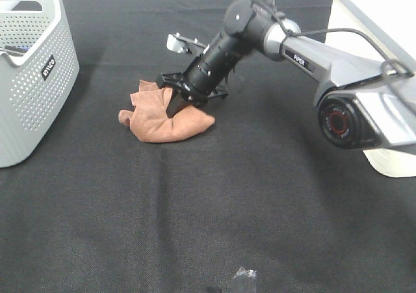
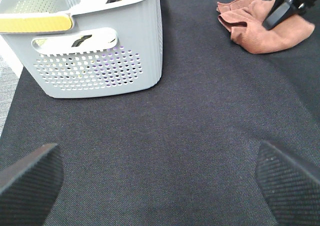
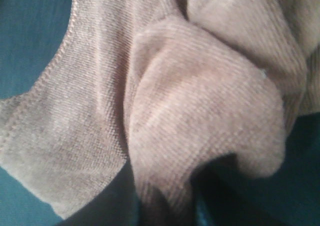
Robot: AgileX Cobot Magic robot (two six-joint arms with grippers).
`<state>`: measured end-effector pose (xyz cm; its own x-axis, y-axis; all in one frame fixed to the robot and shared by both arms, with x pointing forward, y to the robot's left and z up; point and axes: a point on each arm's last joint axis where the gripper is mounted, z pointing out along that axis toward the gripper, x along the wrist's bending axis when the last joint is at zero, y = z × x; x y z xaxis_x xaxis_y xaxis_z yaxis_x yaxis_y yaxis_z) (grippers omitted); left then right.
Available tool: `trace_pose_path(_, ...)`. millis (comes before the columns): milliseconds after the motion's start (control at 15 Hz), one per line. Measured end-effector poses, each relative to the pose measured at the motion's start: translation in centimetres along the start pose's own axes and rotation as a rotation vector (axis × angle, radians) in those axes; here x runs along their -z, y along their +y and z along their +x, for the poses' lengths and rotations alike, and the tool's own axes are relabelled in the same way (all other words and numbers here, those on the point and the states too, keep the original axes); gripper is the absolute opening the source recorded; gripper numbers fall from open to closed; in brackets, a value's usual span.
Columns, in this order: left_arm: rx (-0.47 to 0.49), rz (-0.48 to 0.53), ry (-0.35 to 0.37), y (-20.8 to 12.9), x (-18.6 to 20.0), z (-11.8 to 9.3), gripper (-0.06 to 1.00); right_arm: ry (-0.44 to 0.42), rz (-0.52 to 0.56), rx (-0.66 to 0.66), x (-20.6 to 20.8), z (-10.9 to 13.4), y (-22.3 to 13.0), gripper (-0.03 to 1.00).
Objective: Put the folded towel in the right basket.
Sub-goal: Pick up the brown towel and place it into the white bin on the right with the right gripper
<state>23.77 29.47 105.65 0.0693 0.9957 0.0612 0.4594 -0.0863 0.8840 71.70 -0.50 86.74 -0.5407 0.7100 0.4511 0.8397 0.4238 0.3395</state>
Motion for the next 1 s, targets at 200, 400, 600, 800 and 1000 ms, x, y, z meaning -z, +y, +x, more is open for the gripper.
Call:
trace_pose_path(200,0.000,0.000,0.000,0.0,0.0,0.0,0.97,-0.037,-0.142,0.114,7.9,4.0,3.1,0.18)
trace_pose_path(400,0.000,0.000,0.000,0.0,0.0,0.0,0.97,-0.168,-0.311,0.217,18.0,8.5,4.6,0.18)
trace_pose_path(600,0.000,0.000,0.000,0.0,0.0,0.0,0.97,-0.369,-0.422,0.284,26.4,11.0,3.9,0.18)
trace_pose_path(800,0.000,0.000,0.000,0.0,0.0,0.0,0.97,-0.489,-0.545,0.250,36.1,11.0,1.5,0.18)
trace_pose_path(1000,0.000,0.000,0.000,0.0,0.0,0.0,0.97,-0.640,-0.583,0.058,43.7,4.3,-2.2,0.18)
